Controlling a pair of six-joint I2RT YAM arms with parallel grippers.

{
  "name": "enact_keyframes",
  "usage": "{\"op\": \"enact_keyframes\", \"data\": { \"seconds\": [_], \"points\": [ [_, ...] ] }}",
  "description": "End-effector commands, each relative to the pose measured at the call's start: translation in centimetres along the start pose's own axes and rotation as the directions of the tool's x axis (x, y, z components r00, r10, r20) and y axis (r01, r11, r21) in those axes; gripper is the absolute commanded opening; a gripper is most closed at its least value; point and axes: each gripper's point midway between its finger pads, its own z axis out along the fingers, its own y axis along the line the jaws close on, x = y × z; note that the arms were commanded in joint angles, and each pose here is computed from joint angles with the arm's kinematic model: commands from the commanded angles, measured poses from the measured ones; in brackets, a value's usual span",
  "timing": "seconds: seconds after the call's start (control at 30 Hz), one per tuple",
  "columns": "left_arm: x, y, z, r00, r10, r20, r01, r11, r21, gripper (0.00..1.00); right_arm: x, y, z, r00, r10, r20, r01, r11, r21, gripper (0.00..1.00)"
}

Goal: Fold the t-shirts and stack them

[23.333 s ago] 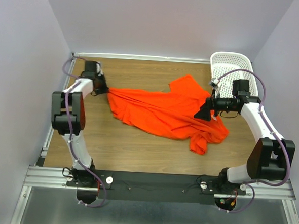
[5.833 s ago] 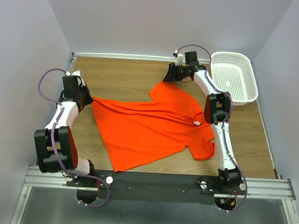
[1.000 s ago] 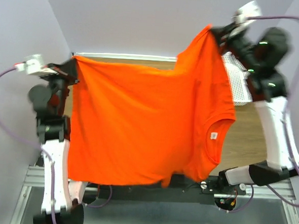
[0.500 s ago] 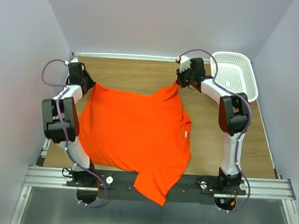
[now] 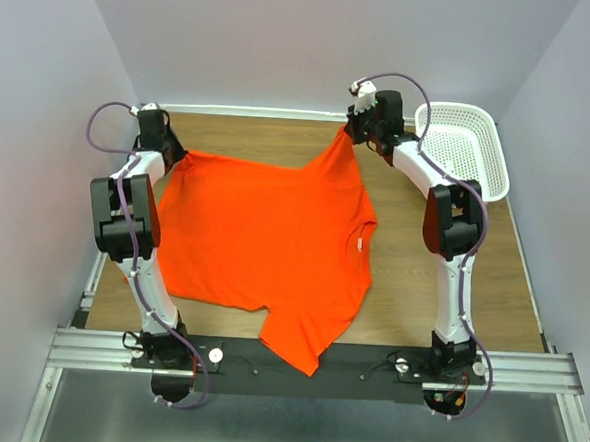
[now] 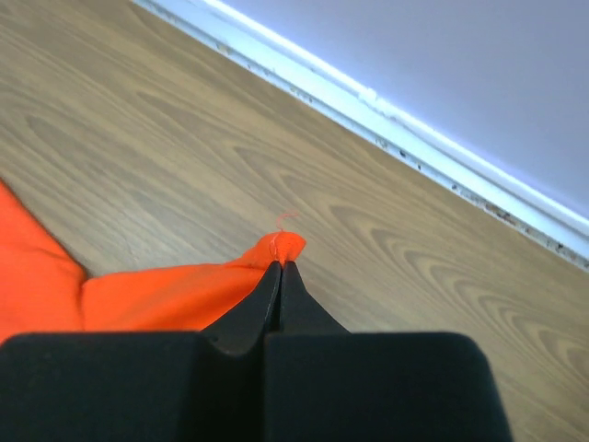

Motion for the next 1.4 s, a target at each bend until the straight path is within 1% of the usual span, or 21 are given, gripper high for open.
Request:
{"op": "enact_keyframes", "data": {
  "seconds": [0.0,0.2,0.23,0.33,0.37,0.47,0.53,0.6,0.7,0.73,0.77,0.8,0.83,0.9,0.93,1.03,1.07,1.17,1.27,1.3,1.37],
  "points": [
    [-1.3,-0.3,-0.1,0.999,0.03,0.033,-0.029,1.0,-0.007,0.0,-4.2,0.2,-0.6,0.995,0.029,0.095,-0.025,0.999,-0.043,0.01],
    [-2.3,-1.5,-1.2,0.997,0.044,0.064,-0.047,0.998,0.044,0.0,-4.6,1.7,-1.5,0.994,0.059,0.094,-0.048,0.992,-0.115,0.01],
    [-2.3,-1.5,-1.3,0.997,0.043,0.064,-0.046,0.998,0.044,0.0,-4.0,2.0,-1.6,0.995,0.063,0.08,-0.053,0.991,-0.122,0.0],
    [-3.1,-1.3,-1.9,0.995,0.055,0.087,-0.058,0.998,0.029,0.0,-4.3,2.7,-2.7,0.994,0.068,0.081,-0.056,0.988,-0.147,0.01],
    [-3.4,-1.4,-2.2,0.993,0.064,0.097,-0.067,0.997,0.027,0.0,-5.3,2.8,-3.4,0.993,0.065,0.099,-0.049,0.987,-0.151,0.01],
    [-4.0,-1.1,-2.7,0.989,0.089,0.115,-0.09,0.996,0.01,0.0,-5.5,3.5,-4.6,0.993,0.07,0.099,-0.052,0.984,-0.173,0.01],
    [-4.2,-1.2,-3.1,0.987,0.102,0.121,-0.104,0.995,0.011,0.0,-7.1,4.0,-6.2,0.99,0.063,0.128,-0.039,0.982,-0.187,0.01],
    [-4.4,-1.3,-3.4,0.986,0.111,0.125,-0.113,0.994,0.011,0.0,-6.7,4.6,-7.1,0.991,0.07,0.117,-0.045,0.977,-0.207,0.01],
    [-4.2,-1.1,-3.5,0.986,0.115,0.123,-0.117,0.993,0.009,0.0,-7.7,5.5,-9.2,0.988,0.07,0.135,-0.037,0.972,-0.233,0.01],
    [-4.2,-1.0,-3.6,0.986,0.112,0.125,-0.114,0.993,0.008,0.0,-6.6,5.9,-9.5,0.991,0.075,0.113,-0.046,0.968,-0.245,0.01],
    [-4.0,-1.1,-3.6,0.986,0.113,0.119,-0.115,0.993,0.011,0.0,-7.2,6.2,-10.5,0.989,0.072,0.126,-0.038,0.968,-0.248,0.01],
    [-3.9,-1.1,-3.8,0.986,0.115,0.121,-0.117,0.993,0.014,0.0,-6.0,6.6,-10.8,0.992,0.078,0.103,-0.049,0.965,-0.258,0.01],
    [-3.7,-1.1,-3.8,0.986,0.116,0.118,-0.119,0.993,0.015,0.0,-6.6,6.8,-11.7,0.991,0.069,0.117,-0.037,0.965,-0.26,0.0],
    [-3.9,-1.1,-4.2,0.985,0.118,0.125,-0.121,0.993,0.017,0.0,-5.9,7.3,-12.4,0.992,0.071,0.106,-0.039,0.962,-0.272,0.0],
    [-3.7,-0.9,-4.2,0.986,0.118,0.12,-0.121,0.993,0.012,0.0,-4.7,7.7,-12.7,0.994,0.075,0.084,-0.048,0.959,-0.28,0.01],
    [-3.7,-0.8,-4.6,0.985,0.12,0.124,-0.122,0.992,0.009,0.0,-4.5,8.3,-14.2,0.994,0.072,0.086,-0.044,0.956,-0.29,0.01],
    [-3.5,-0.7,-4.6,0.985,0.12,0.122,-0.122,0.993,0.006,0.0,-3.5,8.5,-14.4,0.995,0.072,0.067,-0.049,0.954,-0.295,0.01],
    [-3.3,-0.6,-4.9,0.985,0.122,0.119,-0.124,0.992,0.004,0.0,-3.4,8.9,-15.7,0.995,0.062,0.076,-0.037,0.955,-0.295,0.01],
    [-3.1,-0.3,-5.2,0.986,0.121,0.116,-0.122,0.993,0.0,0.0,-2.0,9.5,-16.7,0.996,0.065,0.055,-0.046,0.953,-0.299,0.01],
    [-3.3,0.3,-5.3,0.985,0.12,0.124,-0.117,0.993,-0.028,0.0,-1.9,9.5,-16.9,0.997,0.063,0.054,-0.044,0.953,-0.299,0.01],
    [-3.1,0.6,-5.6,0.985,0.122,0.123,-0.119,0.992,-0.037,0.0,-1.9,9.8,-17.6,0.996,0.065,0.059,-0.044,0.951,-0.306,0.01]
  ]
}}
